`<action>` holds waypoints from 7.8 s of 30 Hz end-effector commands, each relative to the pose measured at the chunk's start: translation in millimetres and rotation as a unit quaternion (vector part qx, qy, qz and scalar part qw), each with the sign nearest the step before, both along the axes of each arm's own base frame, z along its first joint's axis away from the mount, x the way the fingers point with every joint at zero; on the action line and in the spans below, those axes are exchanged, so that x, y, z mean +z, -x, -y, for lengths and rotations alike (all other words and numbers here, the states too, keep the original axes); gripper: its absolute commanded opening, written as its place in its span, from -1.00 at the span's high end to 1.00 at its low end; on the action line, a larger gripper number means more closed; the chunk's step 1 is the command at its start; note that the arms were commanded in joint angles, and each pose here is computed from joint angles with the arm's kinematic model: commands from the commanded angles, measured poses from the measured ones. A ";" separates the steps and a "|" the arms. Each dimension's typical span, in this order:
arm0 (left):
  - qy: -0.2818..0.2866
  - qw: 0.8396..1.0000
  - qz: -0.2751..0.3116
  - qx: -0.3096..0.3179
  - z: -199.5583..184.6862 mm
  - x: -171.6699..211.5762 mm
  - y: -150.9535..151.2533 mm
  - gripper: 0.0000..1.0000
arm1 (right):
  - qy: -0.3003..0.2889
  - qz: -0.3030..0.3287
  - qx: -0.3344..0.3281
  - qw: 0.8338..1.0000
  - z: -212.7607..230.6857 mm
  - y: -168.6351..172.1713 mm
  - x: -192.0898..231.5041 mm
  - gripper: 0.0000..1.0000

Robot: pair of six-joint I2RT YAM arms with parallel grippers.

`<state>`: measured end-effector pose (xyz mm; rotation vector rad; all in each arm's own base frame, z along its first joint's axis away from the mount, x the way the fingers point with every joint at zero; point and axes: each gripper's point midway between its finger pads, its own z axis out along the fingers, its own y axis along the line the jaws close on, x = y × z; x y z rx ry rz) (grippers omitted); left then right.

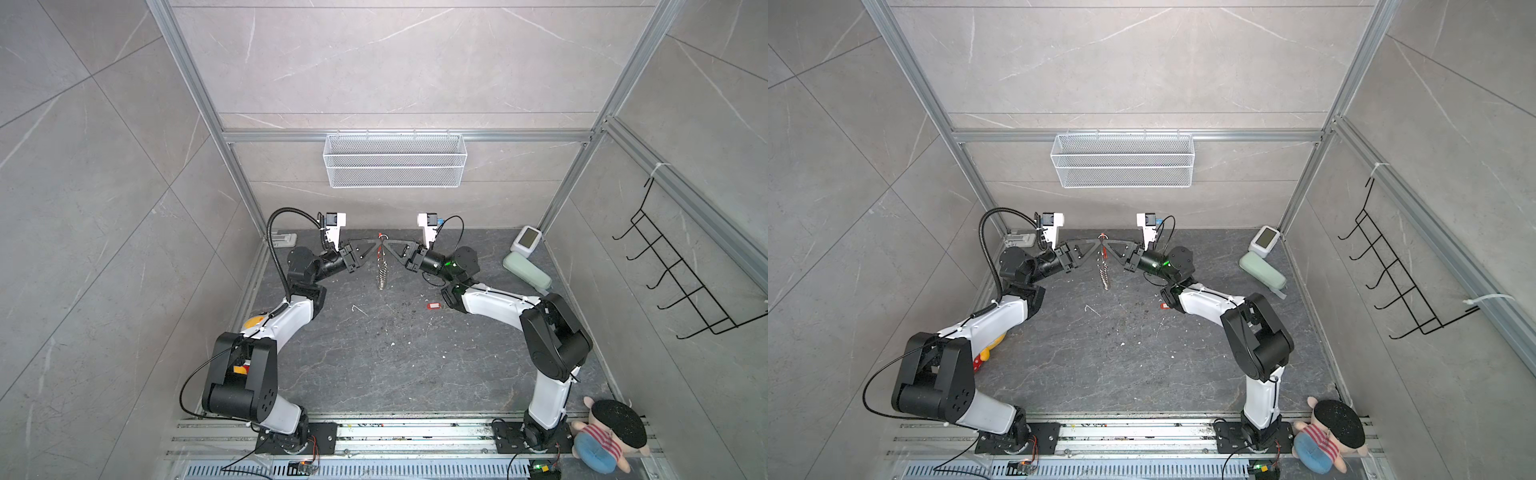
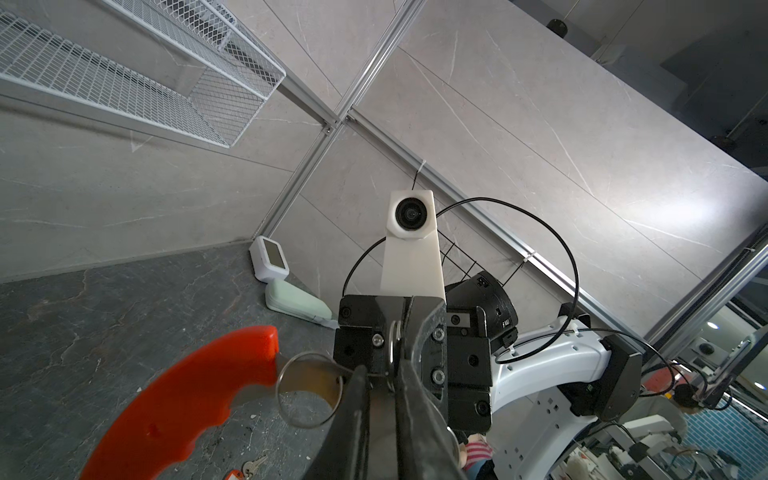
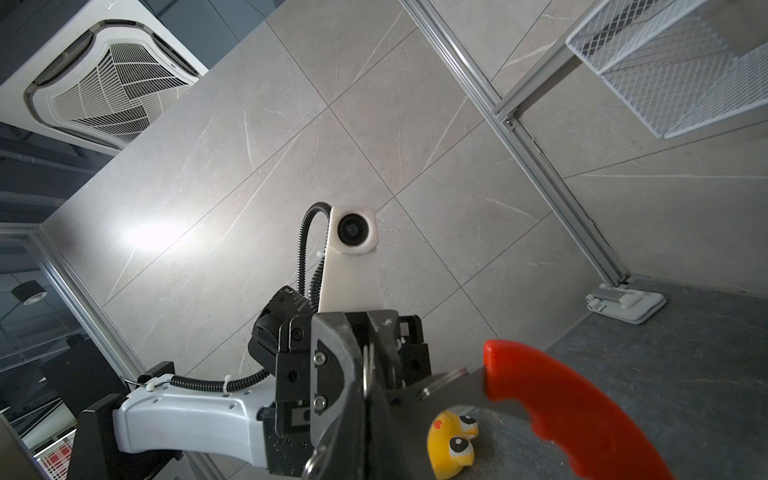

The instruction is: Put the keys on the keyring

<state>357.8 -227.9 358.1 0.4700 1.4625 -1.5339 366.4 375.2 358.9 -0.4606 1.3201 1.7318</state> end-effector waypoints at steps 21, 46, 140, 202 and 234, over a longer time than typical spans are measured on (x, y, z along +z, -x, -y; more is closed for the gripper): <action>-0.018 0.998 0.057 0.033 -1.8 13.8 12.5 1.00 | 0.014 0.025 0.012 1.000 -6.8 14.8 9.2 0.99; -0.026 0.998 0.048 0.031 -2.5 10.4 16.5 1.00 | 0.014 0.027 0.017 0.999 -0.7 15.1 13.7 0.68; 0.010 0.991 0.115 0.062 -23.1 53.0 2.9 0.70 | -0.110 0.033 -0.006 0.993 -10.0 -1.5 47.4 1.00; -0.064 0.992 0.058 0.091 -19.3 13.8 12.5 1.00 | 0.079 -0.030 -0.133 0.987 61.7 -29.7 -31.2 0.39; -0.240 0.943 0.030 0.229 7.8 -145.4 32.8 1.00 | 0.608 -0.258 -0.196 0.724 180.9 2.7 -302.5 0.26</action>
